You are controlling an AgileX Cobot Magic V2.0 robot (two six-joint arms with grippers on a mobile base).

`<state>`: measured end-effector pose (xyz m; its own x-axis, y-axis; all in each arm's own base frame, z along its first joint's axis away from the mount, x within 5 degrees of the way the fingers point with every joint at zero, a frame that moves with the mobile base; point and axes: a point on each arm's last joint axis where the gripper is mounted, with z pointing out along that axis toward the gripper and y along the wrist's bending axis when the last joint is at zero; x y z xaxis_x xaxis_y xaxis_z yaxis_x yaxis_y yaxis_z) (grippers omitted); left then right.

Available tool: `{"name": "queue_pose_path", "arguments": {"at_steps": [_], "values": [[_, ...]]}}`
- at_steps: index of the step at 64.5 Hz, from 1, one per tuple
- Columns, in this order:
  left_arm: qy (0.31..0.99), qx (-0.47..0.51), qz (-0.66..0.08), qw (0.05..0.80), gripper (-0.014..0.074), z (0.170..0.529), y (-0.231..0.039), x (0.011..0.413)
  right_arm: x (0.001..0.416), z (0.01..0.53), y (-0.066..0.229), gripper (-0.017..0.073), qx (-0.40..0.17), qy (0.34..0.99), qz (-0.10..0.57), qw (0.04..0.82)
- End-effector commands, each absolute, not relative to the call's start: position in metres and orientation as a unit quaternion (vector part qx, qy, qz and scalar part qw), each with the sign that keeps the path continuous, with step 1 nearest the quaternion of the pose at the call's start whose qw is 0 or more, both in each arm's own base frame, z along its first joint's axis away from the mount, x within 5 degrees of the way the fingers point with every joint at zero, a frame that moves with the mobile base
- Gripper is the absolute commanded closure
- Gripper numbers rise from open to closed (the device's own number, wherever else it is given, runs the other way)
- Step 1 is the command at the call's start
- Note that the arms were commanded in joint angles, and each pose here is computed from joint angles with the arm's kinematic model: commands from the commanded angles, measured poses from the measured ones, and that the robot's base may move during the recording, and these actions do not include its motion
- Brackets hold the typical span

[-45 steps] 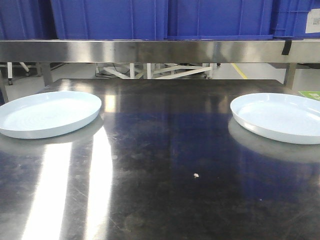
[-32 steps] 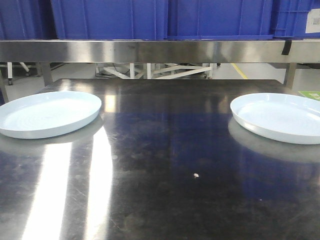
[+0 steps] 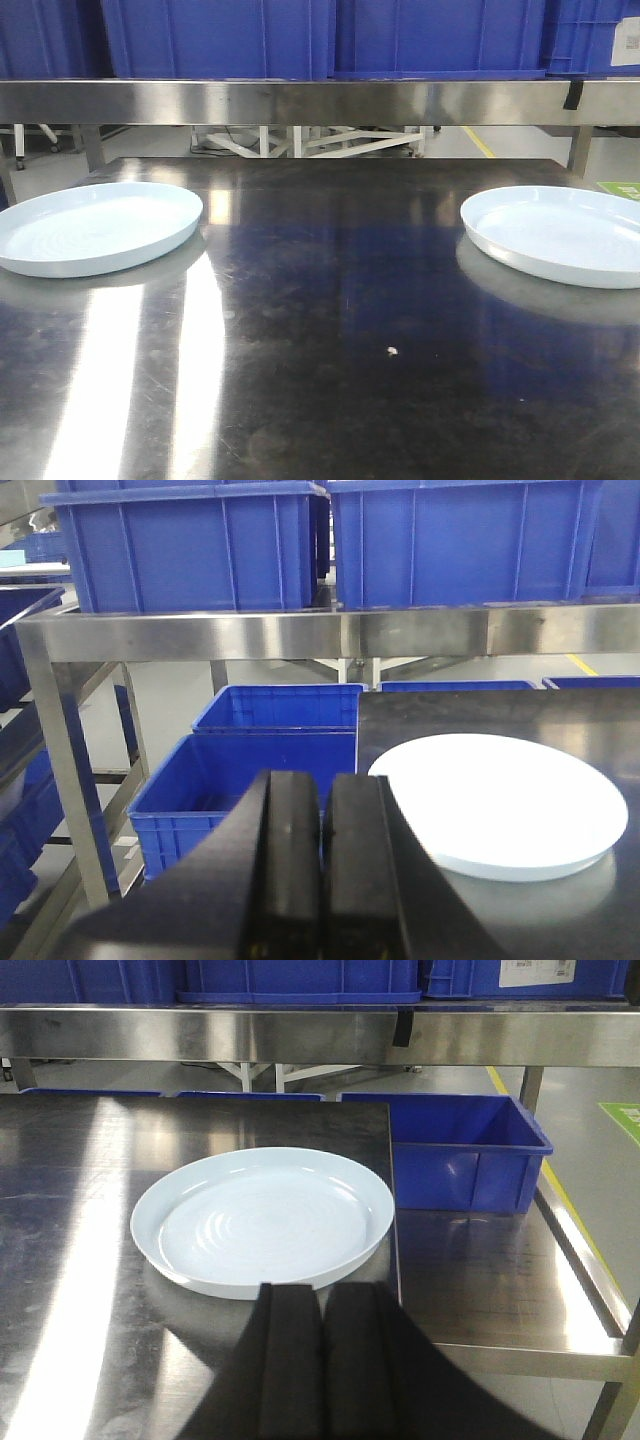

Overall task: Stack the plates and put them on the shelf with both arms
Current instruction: 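Move the left gripper toward the white plate on its side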

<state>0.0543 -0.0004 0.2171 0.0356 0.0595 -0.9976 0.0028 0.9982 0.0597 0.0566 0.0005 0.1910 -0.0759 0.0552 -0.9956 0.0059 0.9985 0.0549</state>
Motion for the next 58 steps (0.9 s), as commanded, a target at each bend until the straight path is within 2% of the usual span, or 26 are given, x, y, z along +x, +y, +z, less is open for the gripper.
{"name": "queue_pose_path", "arguments": {"at_steps": [1,19,28,36,47,58], "values": [[0.649,0.017,0.015,0.761,0.0512,0.248,0.000,0.049,0.055,0.199,-0.001,0.0503,0.020,0.699,0.010,0.715],[0.667,0.019,0.014,0.745,0.0512,0.294,-0.001,0.059,0.055,0.199,-0.001,0.0503,0.020,0.699,0.010,0.715],[0.711,0.022,0.011,0.703,0.0512,0.305,-0.001,0.075,0.055,0.199,-0.001,0.0503,0.020,0.699,0.010,0.715],[0.763,0.025,0.008,0.646,0.0512,0.308,-0.002,0.094,0.055,0.199,-0.001,0.0503,0.020,0.699,0.010,0.715],[0.795,0.025,0.005,0.607,0.0512,0.314,-0.002,0.125,0.055,0.199,-0.001,0.0503,0.020,0.699,0.010,0.715],[0.837,-0.017,-0.052,0.544,0.0512,0.309,-0.006,0.160,0.055,0.199,-0.001,0.0503,0.020,0.699,0.010,0.715]]}}
